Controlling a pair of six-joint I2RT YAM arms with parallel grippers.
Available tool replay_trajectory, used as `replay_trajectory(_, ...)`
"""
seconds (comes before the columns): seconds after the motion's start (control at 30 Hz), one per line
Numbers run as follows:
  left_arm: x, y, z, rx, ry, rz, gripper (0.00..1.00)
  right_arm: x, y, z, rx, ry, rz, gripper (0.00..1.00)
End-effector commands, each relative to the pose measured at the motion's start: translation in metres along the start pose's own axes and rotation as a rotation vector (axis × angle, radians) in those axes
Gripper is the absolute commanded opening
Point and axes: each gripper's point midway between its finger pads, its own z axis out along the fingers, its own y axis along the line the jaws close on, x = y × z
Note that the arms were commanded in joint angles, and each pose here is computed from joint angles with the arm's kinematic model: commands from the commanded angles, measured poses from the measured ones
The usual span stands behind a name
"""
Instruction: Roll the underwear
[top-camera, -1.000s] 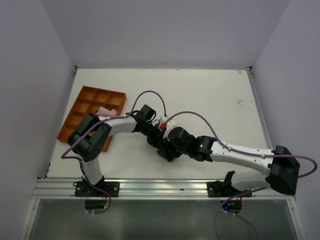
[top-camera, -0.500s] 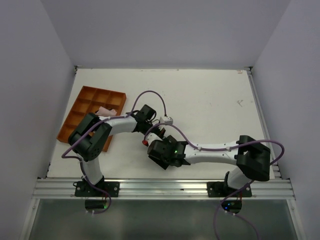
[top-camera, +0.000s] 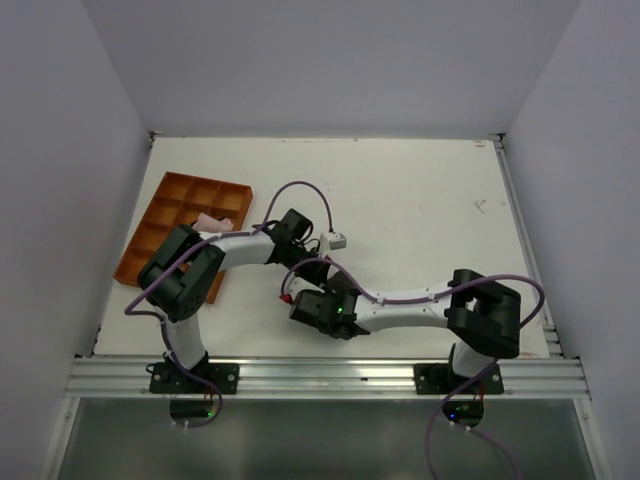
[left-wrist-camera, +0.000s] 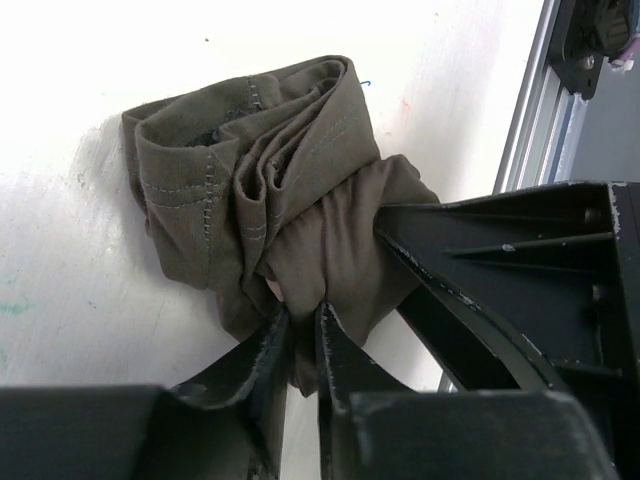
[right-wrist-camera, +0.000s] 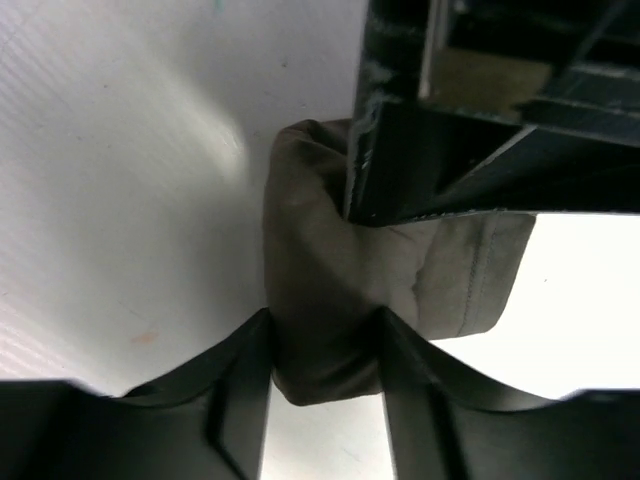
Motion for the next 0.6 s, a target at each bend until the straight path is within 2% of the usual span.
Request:
replay_trajectory(0.0, 0.005, 0.009, 0.0, -0.001, 0.016, -0.042, 0.24, -0.012, 0.008, -0.005, -0.056, -0.033, 0.016, 0.44)
replay_trajectory(0.13, -0.007, 0.009, -0.009, 0.01, -0.01, -0.047, 0.31, -0.013, 0.008, -0.005, -0.103, -0.03, 0.057, 0.32)
replay_trajectory(0.23, -0.014, 0.009, -0.015, 0.018, -0.024, -0.039, 0.31, -0.015, 0.005, -0.005, -0.165, -0.034, 0.125, 0.24)
replay_trajectory(0.3, -0.017, 0.008, -0.02, 0.052, -0.042, -0.042, 0.31, -0.022, 0.001, -0.01, -0.187, -0.059, 0.164, 0.24)
replay_trajectory(0.57, -0.051, 0.017, -0.044, -0.03, -0.122, 0.007, 0.37, -0.023, 0.007, -0.012, -0.381, -0.073, 0.293, 0.22)
